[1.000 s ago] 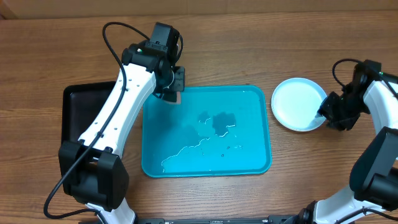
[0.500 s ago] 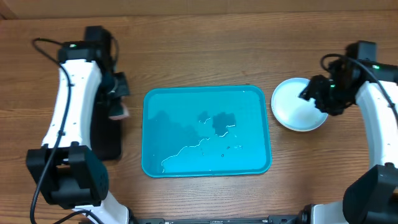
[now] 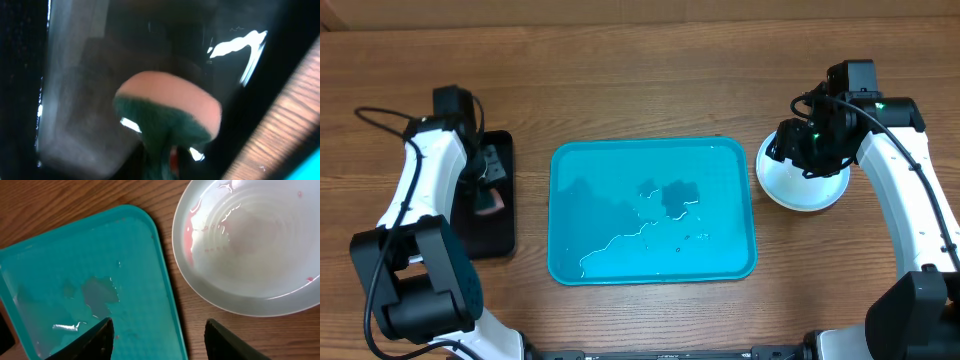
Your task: Clean dirty plates on tray and stack at the side
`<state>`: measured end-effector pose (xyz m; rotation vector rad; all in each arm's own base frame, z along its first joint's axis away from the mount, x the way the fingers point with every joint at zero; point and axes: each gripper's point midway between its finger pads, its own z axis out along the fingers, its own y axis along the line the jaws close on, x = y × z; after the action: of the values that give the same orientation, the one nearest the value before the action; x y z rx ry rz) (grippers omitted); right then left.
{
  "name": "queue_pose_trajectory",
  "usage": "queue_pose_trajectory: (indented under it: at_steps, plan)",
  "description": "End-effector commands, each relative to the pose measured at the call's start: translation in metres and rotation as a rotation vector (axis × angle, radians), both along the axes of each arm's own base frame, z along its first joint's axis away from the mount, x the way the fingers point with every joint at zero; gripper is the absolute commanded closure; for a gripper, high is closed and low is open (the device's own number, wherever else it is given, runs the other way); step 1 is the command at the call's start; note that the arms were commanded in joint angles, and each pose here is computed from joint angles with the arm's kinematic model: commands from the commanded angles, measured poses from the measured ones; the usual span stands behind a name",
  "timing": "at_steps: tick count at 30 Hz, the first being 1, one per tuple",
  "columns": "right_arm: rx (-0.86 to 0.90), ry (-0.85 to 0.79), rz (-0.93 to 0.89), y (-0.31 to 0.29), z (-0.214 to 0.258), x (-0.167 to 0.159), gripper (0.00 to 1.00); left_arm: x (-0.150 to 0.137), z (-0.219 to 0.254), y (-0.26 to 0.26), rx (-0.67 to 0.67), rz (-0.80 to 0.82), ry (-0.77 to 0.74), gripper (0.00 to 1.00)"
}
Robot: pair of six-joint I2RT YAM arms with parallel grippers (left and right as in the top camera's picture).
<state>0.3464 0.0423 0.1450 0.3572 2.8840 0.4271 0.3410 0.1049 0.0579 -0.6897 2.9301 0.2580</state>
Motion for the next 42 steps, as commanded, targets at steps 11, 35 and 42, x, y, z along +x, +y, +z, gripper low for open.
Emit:
queue_pose_trajectory:
  at_steps: [11, 35, 42]
  plan:
    - [-0.021, 0.084, 0.062, -0.001, -0.030, -0.025, 0.40, 0.020, 0.030, -0.028, -0.105, -0.195, -0.059, 0.23]
    - [0.144, 0.232, 0.370, 0.086, -0.072, -0.096, 0.62, 0.045, 0.080, -0.165, -0.330, -0.542, -0.155, 0.23]
    - [0.131, 0.294, 0.537, 0.136, -0.072, -0.136, 0.65, 0.048, 0.079, -0.169, -0.290, -0.524, -0.158, 0.25]
